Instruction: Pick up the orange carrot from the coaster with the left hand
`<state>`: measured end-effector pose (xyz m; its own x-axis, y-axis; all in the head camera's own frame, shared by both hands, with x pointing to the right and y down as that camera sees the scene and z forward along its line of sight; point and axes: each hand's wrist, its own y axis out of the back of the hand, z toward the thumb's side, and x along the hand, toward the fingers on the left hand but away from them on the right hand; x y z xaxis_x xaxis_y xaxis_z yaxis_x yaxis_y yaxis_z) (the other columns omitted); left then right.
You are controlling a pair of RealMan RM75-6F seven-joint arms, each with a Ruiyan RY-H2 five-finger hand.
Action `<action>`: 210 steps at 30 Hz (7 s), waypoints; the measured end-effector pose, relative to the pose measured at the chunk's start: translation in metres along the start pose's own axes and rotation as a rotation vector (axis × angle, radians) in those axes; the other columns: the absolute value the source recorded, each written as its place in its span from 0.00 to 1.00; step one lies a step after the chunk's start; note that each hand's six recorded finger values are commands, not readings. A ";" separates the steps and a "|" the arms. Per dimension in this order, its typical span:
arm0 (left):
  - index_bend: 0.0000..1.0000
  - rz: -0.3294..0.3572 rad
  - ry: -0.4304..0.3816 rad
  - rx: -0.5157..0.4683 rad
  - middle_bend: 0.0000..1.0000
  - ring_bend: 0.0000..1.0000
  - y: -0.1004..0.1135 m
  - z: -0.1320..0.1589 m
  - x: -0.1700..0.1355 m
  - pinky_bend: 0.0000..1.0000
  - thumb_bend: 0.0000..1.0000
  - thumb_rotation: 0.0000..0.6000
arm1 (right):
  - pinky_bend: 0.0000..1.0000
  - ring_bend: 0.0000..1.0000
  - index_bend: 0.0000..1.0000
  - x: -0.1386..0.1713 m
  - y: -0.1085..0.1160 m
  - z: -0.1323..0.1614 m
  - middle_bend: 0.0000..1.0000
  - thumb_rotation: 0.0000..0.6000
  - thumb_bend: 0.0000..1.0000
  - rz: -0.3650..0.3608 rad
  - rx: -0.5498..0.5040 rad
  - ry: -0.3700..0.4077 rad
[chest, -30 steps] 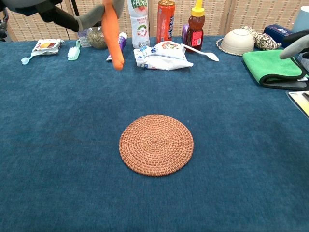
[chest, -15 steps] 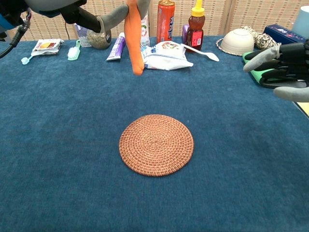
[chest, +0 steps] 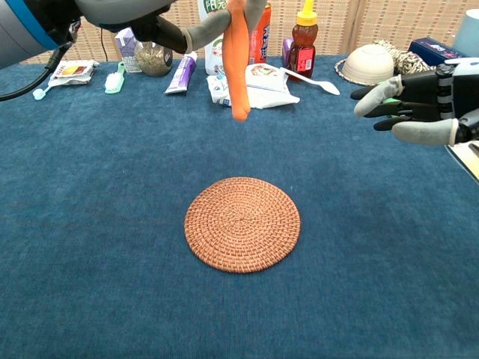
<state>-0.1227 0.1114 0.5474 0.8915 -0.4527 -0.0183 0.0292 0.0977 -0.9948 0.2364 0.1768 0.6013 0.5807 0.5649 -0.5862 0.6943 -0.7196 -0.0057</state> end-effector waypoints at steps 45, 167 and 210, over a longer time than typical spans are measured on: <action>0.67 0.025 -0.045 0.022 0.13 0.03 -0.006 0.044 0.038 0.00 0.58 1.00 | 0.00 0.00 0.42 -0.050 -0.047 0.011 0.06 1.00 0.44 0.153 -0.165 -0.005; 0.68 0.009 -0.052 0.051 0.13 0.01 -0.014 0.049 0.041 0.00 0.58 1.00 | 0.00 0.00 0.71 -0.053 -0.049 -0.004 0.28 1.00 0.50 0.170 -0.156 -0.060; 0.68 -0.006 0.045 0.079 0.13 0.01 -0.012 0.006 0.024 0.00 0.58 1.00 | 0.00 0.05 0.74 -0.039 -0.039 -0.009 0.31 1.00 0.51 0.143 -0.133 -0.056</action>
<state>-0.0988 0.1047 0.5593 0.8702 -0.4923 -0.0182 0.0721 0.1639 -0.9838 0.1909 0.1866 0.6316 0.6556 0.4342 -0.6177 0.6585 -0.7291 0.1864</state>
